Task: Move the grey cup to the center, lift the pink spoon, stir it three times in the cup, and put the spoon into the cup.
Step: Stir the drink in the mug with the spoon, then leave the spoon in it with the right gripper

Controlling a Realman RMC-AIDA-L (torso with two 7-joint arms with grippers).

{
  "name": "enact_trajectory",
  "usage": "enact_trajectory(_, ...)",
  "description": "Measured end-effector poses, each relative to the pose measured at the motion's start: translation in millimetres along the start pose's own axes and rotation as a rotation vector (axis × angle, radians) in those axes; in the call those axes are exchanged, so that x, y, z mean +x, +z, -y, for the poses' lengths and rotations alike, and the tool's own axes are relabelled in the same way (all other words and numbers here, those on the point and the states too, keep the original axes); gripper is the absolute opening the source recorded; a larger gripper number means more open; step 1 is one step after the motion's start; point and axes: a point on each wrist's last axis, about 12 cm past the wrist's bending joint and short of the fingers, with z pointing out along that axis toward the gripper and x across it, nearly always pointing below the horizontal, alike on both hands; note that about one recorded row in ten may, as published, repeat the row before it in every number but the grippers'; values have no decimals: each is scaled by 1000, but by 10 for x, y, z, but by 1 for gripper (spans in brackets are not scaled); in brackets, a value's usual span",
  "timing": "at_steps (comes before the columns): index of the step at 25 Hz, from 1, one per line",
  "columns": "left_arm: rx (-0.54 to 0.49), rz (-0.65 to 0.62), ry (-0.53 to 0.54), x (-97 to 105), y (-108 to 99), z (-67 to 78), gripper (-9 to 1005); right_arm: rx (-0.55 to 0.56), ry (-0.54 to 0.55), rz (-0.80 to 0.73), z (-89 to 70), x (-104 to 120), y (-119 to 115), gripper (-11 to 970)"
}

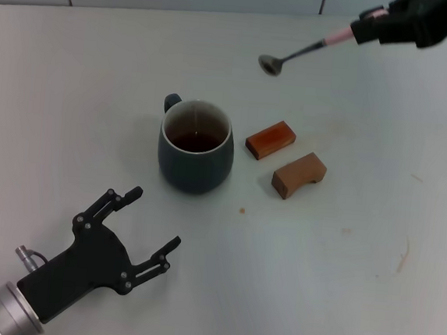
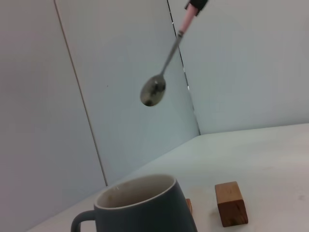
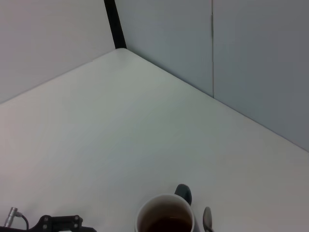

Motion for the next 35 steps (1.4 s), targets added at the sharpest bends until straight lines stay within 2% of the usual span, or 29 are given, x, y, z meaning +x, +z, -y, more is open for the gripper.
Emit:
enact_trajectory(1,1,1,1,-2,6,-4,847,4,-11,-9,-22,-103,-8,125)
enact_trajectory(6,4,3,3,-5,15,-10,847,-11,-32,-36,-68,-310,8,126)
enact_trajectory(10,4,3,3,-5,15,-10,847,-26,-37,-65,-89,-411,45,129)
enact_trajectory(14,3,3,3,-5,14,-10,847,-56,-39,-122,-115,-535,150,131)
enact_trajectory(19,3,5,5,-8,24,-20,847,-69,-60,-217,-174,-675,414,135)
enact_trajectory(26,-2,6,7,-12,36,-38,847,-64,-101,-296,-277,-764,751,139)
enact_trajectory(35,-18,-20,3,11,82,-69,847,-64,-112,-337,-266,-735,988,145)
